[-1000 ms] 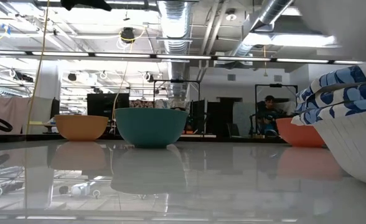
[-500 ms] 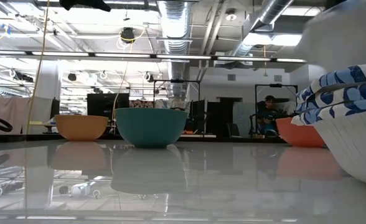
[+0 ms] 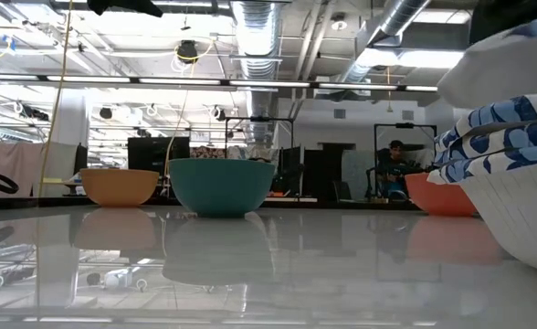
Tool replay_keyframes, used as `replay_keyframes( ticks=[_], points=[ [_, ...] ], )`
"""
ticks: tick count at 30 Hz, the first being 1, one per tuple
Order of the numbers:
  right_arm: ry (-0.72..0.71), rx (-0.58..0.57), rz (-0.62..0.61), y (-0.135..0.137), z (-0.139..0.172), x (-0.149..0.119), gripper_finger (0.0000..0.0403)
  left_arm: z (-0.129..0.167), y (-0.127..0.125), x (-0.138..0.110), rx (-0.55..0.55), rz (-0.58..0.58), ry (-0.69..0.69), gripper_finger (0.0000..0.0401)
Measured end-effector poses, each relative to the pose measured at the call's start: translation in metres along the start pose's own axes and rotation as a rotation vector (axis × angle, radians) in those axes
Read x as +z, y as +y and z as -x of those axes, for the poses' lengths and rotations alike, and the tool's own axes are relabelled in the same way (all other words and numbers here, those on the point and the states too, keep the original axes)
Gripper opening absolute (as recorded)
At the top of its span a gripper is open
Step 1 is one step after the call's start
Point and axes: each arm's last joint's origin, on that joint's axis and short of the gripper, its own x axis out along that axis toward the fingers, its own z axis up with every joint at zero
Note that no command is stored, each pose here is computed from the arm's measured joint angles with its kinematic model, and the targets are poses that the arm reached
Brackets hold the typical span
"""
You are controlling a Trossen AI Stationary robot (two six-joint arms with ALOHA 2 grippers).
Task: Nest bowls inside each other
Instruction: Stack the top blue patterned bowl on top of the other bottom blue patterned bowl, then stack the light orange bowl on top of the blue patterned bowl
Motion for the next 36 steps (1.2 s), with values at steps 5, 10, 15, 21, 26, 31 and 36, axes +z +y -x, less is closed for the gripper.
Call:
replay_keyframes(
  ticks=[5, 10, 15, 21, 26, 31, 36],
  points=[
    [0.012, 0.02, -0.003, 0.001, 0.0, 0.0, 0.0052, 0.0, 0.0, 0.0, 0.0, 0.0, 0.0, 0.021],
    [0.02, 0.039, -0.002, 0.003, 0.0, 0.0, 0.0112, 0.0, 0.0, 0.0, 0.0, -0.008, 0.0, 0.021],
    [0.01, 0.038, -0.006, 0.0, 0.001, 0.005, 0.0166, 0.0, 0.0, 0.0, 0.0, -0.009, 0.0, 0.021],
    [-0.066, 0.014, -0.003, -0.003, 0.006, 0.011, 0.0186, 0.0, 0.0, 0.0, 0.0, -0.009, 0.0, 0.021],
    [-0.11, 0.025, 0.014, -0.003, 0.016, 0.009, 0.0178, 0.0, 0.0, 0.0, 0.0, -0.009, 0.0, 0.021],
    [-0.152, -0.001, 0.011, -0.006, 0.025, 0.007, 0.0172, 0.0, 0.0, 0.0, -0.008, -0.008, 0.003, 0.021],
    [-0.309, -0.034, 0.003, -0.009, 0.04, 0.008, 0.0167, 0.0, -0.002, -0.001, -0.067, -0.009, 0.03, 0.021]
  ],
)
